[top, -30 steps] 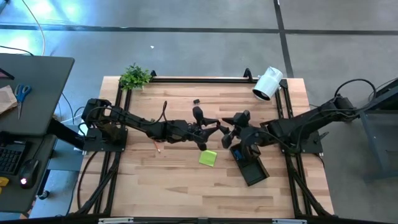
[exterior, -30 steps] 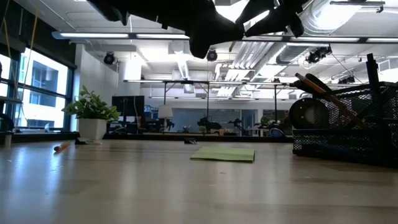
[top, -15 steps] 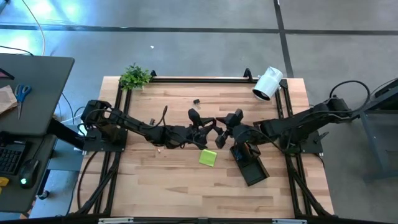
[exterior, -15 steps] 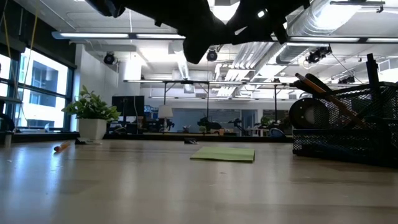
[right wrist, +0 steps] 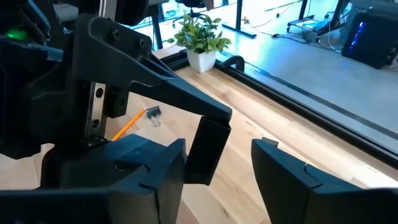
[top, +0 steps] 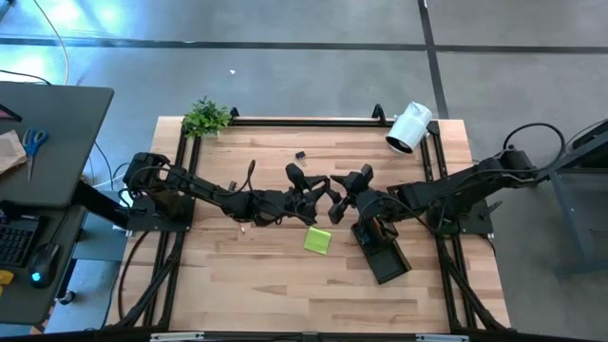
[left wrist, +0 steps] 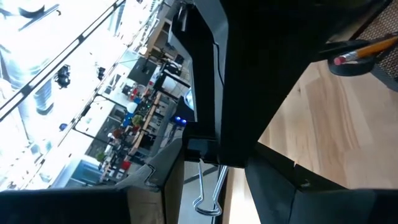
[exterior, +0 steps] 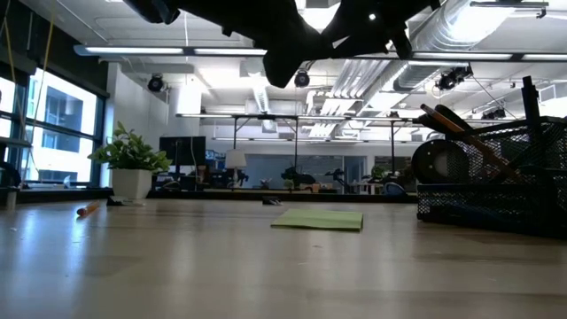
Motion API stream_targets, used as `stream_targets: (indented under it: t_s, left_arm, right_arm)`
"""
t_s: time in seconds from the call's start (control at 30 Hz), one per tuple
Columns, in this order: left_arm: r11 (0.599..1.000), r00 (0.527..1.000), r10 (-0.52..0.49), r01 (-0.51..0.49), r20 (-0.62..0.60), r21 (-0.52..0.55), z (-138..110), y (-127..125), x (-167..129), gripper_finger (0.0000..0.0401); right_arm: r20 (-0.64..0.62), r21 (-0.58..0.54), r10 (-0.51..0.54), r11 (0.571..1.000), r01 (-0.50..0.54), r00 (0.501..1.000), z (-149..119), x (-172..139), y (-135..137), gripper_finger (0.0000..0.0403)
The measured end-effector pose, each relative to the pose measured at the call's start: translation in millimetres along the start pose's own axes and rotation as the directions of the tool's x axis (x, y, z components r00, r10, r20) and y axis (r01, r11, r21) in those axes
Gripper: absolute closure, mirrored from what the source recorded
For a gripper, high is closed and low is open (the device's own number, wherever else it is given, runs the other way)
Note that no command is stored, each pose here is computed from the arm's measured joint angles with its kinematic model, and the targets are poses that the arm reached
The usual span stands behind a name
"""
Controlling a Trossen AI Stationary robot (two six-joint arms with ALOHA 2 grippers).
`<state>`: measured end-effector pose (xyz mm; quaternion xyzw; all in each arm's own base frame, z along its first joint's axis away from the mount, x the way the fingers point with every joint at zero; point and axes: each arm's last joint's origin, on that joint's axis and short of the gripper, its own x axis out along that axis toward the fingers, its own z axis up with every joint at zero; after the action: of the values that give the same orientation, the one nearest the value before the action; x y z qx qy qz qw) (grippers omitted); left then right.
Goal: Pick and place office supplies into organizer
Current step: Put the black binder clip into the black desk organizer
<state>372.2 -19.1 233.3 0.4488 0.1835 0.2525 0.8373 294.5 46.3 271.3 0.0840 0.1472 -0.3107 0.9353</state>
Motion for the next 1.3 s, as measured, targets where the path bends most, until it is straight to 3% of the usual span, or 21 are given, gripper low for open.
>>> stream_targets:
  t_s: [0.23,0.37,0.6,0.87,1.03,1.3]
  left_arm:
    - [1.0,0.999,0.025,-0.025,-0.039,0.01,-1.2,0.5,-0.1,0.0265]
    - [0.998,0.995,0.056,-0.052,-0.085,0.043,-2.0,0.2,-1.4,0.0265]
    - [0.998,0.995,0.056,-0.054,-0.082,0.028,-1.8,0.2,-1.5,0.0265]
    - [0.999,0.999,0.021,-0.019,-0.046,0.027,-1.4,-1.3,-1.3,0.0265]
    - [0.999,0.999,0.01,-0.009,-0.04,0.031,-1.7,-1.9,-1.1,0.0265]
    - [1.0,1.0,-0.02,0.02,0.011,0.005,0.2,-2.5,-1.2,0.0265]
  right_arm:
    - [0.004,-0.006,0.003,1.0,-0.003,1.0,0.5,0.0,0.3,0.0279]
    - [0.005,-0.02,-0.007,1.0,0.007,1.0,-1.2,-2.6,1.6,0.0288]
    - [0.016,-0.043,-0.034,0.998,0.035,0.999,-2.2,-4.9,2.4,0.0247]
    - [-0.018,-0.091,0.018,0.996,-0.019,1.0,-2.9,-3.5,2.2,0.019]
    - [-0.045,-0.091,0.06,0.994,-0.064,0.997,-4.1,-3.4,3.1,0.017]
    - [-0.039,-0.11,0.039,0.993,-0.043,0.998,-4.4,-3.7,2.6,0.016]
